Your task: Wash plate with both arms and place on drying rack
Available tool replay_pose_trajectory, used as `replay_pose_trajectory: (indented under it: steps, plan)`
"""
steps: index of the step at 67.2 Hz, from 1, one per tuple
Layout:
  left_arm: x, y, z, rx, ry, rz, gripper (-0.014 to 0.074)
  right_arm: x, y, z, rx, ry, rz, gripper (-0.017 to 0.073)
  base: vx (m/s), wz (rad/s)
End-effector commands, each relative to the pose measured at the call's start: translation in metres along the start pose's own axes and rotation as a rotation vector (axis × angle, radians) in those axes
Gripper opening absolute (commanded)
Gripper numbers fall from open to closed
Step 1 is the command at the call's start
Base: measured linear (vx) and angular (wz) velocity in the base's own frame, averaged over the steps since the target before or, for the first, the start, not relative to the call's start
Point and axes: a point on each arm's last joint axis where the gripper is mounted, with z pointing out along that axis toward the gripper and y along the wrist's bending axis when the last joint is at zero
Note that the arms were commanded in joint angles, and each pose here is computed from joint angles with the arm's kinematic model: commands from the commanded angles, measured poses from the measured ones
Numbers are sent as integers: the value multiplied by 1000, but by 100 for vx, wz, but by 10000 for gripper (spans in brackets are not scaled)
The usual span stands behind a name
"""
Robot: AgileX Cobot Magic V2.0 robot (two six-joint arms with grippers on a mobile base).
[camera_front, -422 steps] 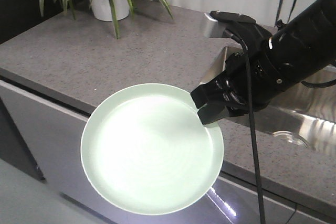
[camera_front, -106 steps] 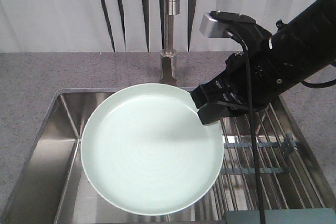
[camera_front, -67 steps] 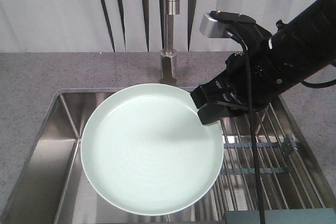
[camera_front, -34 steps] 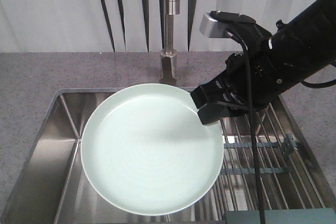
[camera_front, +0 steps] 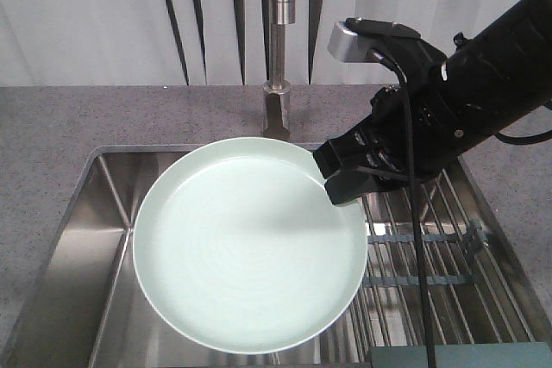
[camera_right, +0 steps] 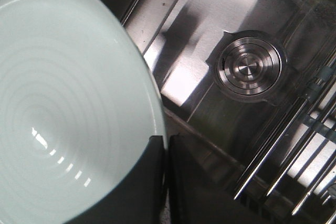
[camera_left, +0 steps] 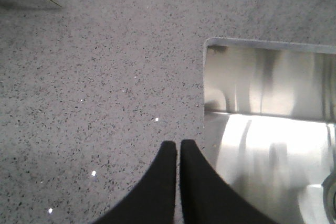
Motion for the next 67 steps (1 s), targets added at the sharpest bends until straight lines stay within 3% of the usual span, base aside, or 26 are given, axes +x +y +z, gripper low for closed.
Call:
replay_pose_trajectory:
  steps: [1,16,29,42,54,67]
  plan:
    - [-21,-3,1,12,-80,20,103,3,11,-19,-29,-39,-25,-4,0,0]
    - [-41,-6,7,17,-22,121,403,3,11,-19,-29,-39,-25,-4,0,0]
    - [-58,-15,14,98,3,209,589,3,11,-19,-29,-39,-25,-4,0,0]
    - [-71,-31,26,273,4,350,608,3,11,-19,-29,-39,-25,-4,0,0]
    - [-80,-48,43,459,-43,410,606,3,11,-19,-29,-39,-25,-4,0,0]
    - [-91,-58,62,583,-89,477,606,3,11,-19,-29,-39,-25,-4,0,0]
